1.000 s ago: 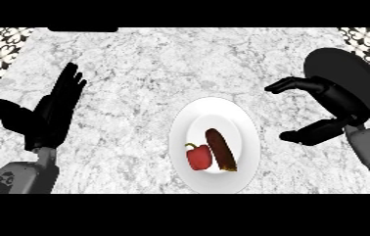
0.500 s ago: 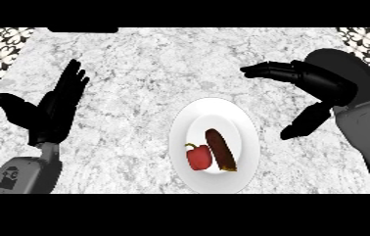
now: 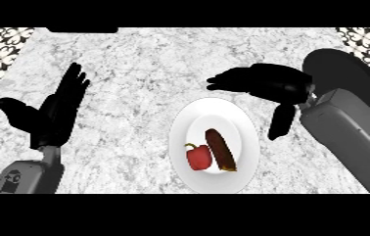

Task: Pick the sweet potato from the plate and place it in the pan

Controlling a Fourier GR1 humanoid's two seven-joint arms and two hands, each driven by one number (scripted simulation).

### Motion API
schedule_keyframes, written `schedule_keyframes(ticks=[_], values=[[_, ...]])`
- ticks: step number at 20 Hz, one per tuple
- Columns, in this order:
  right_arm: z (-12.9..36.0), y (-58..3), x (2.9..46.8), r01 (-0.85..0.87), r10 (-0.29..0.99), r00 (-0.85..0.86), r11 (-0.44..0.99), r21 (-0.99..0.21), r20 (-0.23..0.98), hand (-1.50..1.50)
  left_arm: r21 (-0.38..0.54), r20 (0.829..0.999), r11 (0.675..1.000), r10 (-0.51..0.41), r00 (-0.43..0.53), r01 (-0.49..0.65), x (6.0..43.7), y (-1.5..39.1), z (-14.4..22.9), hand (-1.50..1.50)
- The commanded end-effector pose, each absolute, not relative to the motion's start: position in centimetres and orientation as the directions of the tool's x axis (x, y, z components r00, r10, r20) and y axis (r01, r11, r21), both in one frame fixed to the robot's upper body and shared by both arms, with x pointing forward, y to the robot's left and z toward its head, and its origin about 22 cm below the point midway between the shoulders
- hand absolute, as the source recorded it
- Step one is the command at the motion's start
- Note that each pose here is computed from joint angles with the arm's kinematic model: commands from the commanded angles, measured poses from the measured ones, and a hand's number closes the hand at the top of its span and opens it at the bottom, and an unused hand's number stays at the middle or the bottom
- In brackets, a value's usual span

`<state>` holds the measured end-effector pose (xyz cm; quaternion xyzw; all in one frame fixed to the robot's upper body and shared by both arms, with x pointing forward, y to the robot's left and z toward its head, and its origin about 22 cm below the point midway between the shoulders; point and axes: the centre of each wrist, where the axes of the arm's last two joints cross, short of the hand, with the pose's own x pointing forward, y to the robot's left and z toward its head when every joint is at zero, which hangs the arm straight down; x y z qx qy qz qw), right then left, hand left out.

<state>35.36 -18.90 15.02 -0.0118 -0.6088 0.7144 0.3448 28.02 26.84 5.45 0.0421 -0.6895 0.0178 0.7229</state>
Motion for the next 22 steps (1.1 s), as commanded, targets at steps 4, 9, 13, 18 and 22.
schedule_keyframes(ticks=[4, 9, 13, 18, 22], values=[[14.2, -16.2, 33.6, -0.503, 0.563, -0.784, -0.329, -0.799, 0.262, -1.50, 0.049, 0.998, 0.995, -0.045, 0.049, -0.083, 27.6, 27.8, 6.9, 0.00], [14.4, -15.7, 31.3, -0.451, 0.526, -0.823, -0.374, -0.811, 0.216, -1.50, 0.046, 0.998, 0.996, -0.042, 0.053, -0.080, 27.6, 26.7, 6.0, 0.00], [14.0, -15.9, 30.1, -0.322, 0.525, -0.850, -0.441, -0.838, 0.050, -1.50, 0.045, 0.998, 0.994, -0.041, 0.051, -0.100, 29.0, 27.1, 5.9, 0.00], [12.8, -13.8, 26.8, -0.288, 0.542, -0.840, -0.400, -0.870, 0.029, -1.50, 0.030, 0.998, 0.994, -0.024, 0.056, -0.108, 27.3, 28.8, 5.5, 0.00], [13.7, -12.9, 27.2, -0.303, 0.533, -0.844, -0.381, -0.873, 0.061, -1.50, 0.035, 0.997, 0.995, -0.028, 0.073, -0.096, 28.5, 27.3, 5.9, 0.00]])
